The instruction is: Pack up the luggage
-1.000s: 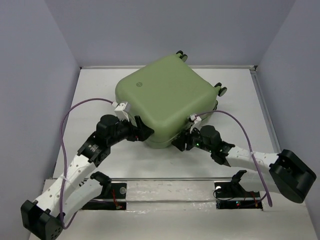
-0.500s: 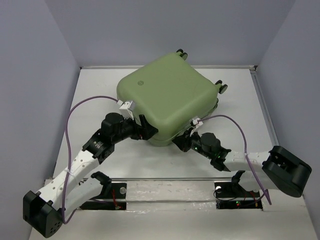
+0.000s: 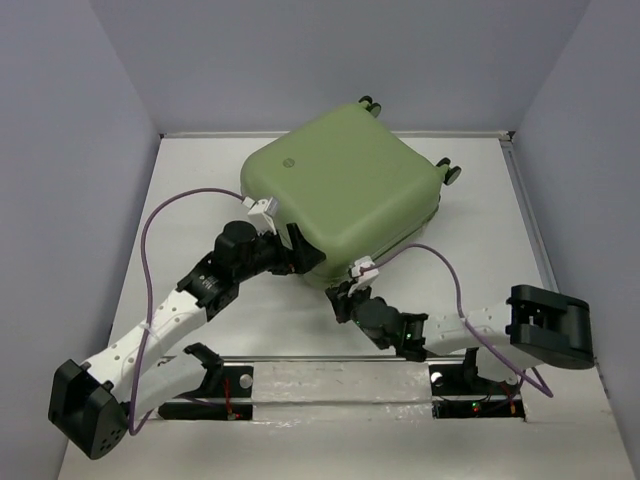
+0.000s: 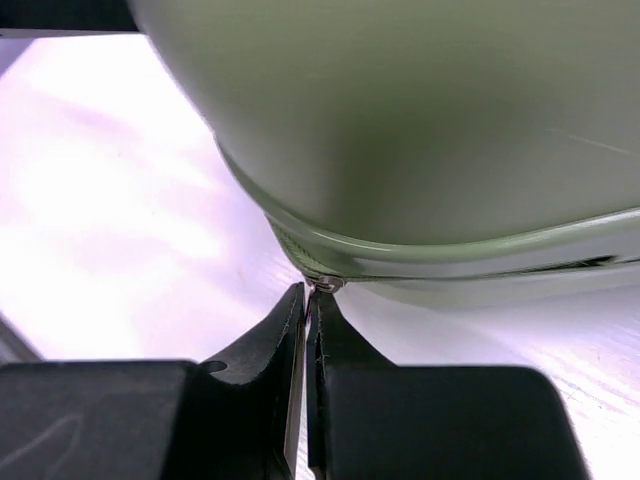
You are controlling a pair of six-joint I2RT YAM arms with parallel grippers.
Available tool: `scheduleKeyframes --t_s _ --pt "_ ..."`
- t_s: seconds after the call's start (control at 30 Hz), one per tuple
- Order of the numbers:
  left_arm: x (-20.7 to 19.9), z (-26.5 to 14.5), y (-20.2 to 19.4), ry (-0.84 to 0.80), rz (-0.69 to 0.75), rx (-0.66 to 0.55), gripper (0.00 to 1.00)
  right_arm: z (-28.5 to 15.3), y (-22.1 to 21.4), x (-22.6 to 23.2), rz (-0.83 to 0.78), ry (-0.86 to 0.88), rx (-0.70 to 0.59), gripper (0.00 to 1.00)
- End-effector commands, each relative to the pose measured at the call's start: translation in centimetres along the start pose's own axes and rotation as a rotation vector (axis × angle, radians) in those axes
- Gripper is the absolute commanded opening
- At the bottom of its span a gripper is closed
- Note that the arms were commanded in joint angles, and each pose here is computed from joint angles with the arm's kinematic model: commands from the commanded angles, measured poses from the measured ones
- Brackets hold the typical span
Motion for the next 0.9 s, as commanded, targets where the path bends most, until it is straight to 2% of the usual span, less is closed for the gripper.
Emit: scheduleKeyframes --t_s 0.0,0.23,0.37,0.4,0.47,0.5,0.53,0.6,0.67,0.73,0.8,0.83,0.87 --pt "-4.8 1.5 5.7 -0.151 0.014 -0.244 0.97 -2.5 -2.9 9.8 -0.030 0.246 0.146 0.07" --pt "-5.4 2.2 6.1 -0.133 0.021 -0.223 0.98 1.0 -2.1 14.6 0.020 0.330 0.066 0.07" --pt "-6.5 1.5 8.4 -0.094 0.074 -0.282 0.99 0.7 -1.2 15.2 0.095 0.398 0.042 0.07" --pt "-6.0 1.5 8.8 -0.015 0.085 -0.283 0.99 0.2 -1.7 14.3 0.093 0.383 0.062 0.07" --pt "-6.2 1.4 10.2 0.043 0.123 -0.303 0.99 -0.8 -1.7 13.0 0.124 0.357 0.078 0.28" --pt "-7.6 0.6 12.0 0.027 0.137 -0.343 0.99 -1.4 -1.8 12.1 0.138 0.330 0.089 0.40" --pt "-7.8 0.1 12.9 0.065 0.139 -0.369 0.99 -2.4 -1.7 10.2 0.136 0.265 0.101 0.60" --pt "-8.9 -1.1 15.4 0.087 0.153 -0.435 0.99 -3.5 -1.4 8.5 0.175 0.192 0.113 0.75" --pt "-8.1 -1.7 17.6 0.174 0.154 -0.503 0.99 -4.8 -0.7 6.3 0.174 0.083 0.129 0.79" --pt "-8.4 -2.7 20.2 0.186 0.158 -0.559 0.99 -4.9 -0.4 3.3 0.132 -0.049 0.155 0.75" --pt "-6.9 -1.9 22.0 0.240 0.137 -0.551 0.99 -5.1 1.4 1.5 0.170 -0.111 0.136 0.44" --pt "-6.4 -2.5 23.8 0.218 0.132 -0.558 0.99 -4.5 2.1 -1.2 0.169 -0.213 0.144 0.31" --pt "-5.8 -1.9 25.2 0.225 0.131 -0.559 0.99 -4.7 3.2 -2.2 0.191 -0.234 0.143 0.11"
Point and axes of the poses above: each gripper's point midway between its finger pads, its own z axis out along the fingers, its own x axis along the line the jaws close on, y = z × x, the point moved 7 cm from there along -z, back along the fingers, and after that the axes turned 1 degree about -z, right-handed, at the moved point
